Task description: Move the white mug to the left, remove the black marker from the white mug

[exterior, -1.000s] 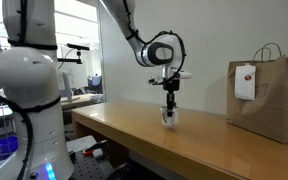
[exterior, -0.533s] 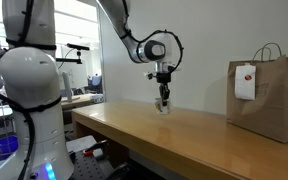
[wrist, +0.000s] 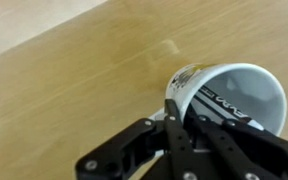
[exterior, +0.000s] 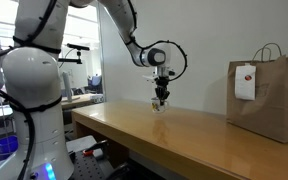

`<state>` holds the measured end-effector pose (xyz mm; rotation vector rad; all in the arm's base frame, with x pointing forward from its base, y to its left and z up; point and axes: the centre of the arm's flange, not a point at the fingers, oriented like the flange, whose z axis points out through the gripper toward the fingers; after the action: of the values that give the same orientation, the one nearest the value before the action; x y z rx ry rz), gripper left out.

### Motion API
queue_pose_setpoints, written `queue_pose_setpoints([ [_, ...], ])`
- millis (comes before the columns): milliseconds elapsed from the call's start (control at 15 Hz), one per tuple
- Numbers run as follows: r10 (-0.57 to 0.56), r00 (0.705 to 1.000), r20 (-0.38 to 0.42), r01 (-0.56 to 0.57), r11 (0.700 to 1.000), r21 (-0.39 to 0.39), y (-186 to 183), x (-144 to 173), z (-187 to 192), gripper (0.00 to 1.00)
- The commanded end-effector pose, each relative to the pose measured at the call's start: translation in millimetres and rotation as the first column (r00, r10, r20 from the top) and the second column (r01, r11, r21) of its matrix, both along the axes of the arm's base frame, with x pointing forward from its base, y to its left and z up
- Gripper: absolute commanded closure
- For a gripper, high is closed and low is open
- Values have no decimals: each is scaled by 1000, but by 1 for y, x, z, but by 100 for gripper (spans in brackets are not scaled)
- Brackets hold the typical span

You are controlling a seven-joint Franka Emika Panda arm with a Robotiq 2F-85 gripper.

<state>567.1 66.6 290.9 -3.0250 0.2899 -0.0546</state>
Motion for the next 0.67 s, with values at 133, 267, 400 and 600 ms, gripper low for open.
queue_pose_setpoints([
  [133,179,983,-46,-175,982,74,33,27,-5,97],
  [267,223,974,-40,-220,973,66,44,28,-10,97],
  [400,268,963,-39,-266,963,50,52,26,-16,97],
  [600,317,947,-53,-316,949,11,58,21,-28,97],
])
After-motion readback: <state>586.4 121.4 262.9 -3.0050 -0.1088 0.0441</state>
